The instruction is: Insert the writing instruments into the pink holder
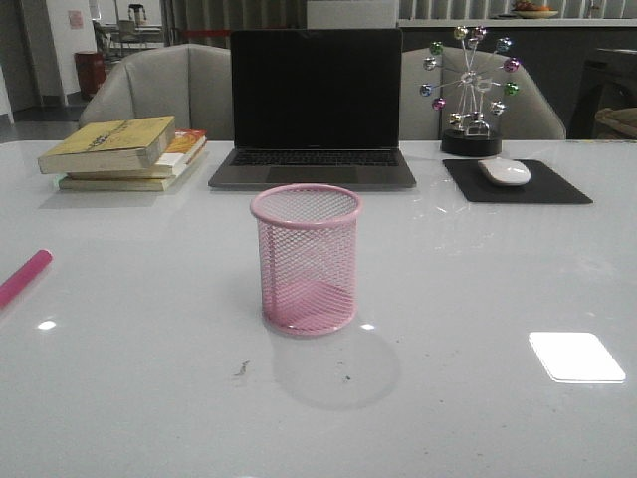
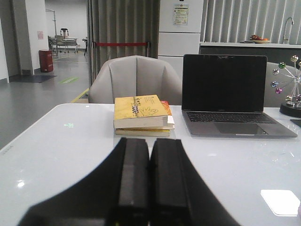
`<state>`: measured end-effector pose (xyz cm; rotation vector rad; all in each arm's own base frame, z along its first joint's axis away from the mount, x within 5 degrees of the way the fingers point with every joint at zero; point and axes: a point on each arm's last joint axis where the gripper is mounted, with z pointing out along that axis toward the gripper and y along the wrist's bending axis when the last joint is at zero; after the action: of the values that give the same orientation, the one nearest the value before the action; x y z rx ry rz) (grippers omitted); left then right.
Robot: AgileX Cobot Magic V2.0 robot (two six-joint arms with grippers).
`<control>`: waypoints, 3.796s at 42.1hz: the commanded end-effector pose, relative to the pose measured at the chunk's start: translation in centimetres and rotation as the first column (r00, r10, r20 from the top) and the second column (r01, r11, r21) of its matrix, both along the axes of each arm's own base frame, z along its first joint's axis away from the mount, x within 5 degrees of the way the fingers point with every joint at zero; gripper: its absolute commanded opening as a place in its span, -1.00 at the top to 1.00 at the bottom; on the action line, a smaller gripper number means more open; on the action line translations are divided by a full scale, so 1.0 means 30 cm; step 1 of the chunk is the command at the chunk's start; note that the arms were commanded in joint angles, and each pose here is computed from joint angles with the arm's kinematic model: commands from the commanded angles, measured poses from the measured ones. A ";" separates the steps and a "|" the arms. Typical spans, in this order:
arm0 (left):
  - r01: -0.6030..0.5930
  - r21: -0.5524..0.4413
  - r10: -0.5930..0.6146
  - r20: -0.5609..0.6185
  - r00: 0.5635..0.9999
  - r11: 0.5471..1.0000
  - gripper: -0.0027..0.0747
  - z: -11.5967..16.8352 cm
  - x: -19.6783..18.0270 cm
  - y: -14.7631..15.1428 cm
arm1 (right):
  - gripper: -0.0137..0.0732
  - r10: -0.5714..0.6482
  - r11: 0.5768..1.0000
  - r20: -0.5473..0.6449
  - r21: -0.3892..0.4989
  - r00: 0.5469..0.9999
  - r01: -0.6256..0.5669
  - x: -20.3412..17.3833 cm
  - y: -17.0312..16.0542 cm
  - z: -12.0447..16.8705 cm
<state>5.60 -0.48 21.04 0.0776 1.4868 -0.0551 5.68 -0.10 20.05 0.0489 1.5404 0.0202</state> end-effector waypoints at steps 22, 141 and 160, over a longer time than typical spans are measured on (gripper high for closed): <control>0.005 -0.026 -0.003 0.108 0.994 1.000 0.69 0.032 -0.009 0.001 | 0.62 -0.008 1.000 0.126 -0.015 0.992 0.009 -0.011 -0.001 0.047; 0.390 0.033 -0.324 -0.493 0.807 0.920 -0.46 0.468 0.130 -0.142 | -0.43 -0.081 0.983 -0.921 -0.011 0.382 0.182 0.912 -0.185 0.124; 0.391 0.031 -0.326 -0.493 0.807 0.920 -0.46 0.468 0.130 -0.142 | -0.25 -0.058 0.982 -0.951 0.000 0.303 0.187 1.032 -0.201 -0.016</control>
<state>9.22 -4.50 33.54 0.5135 2.0561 -0.2726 35.95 -5.79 17.48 0.3258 2.8722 -0.0574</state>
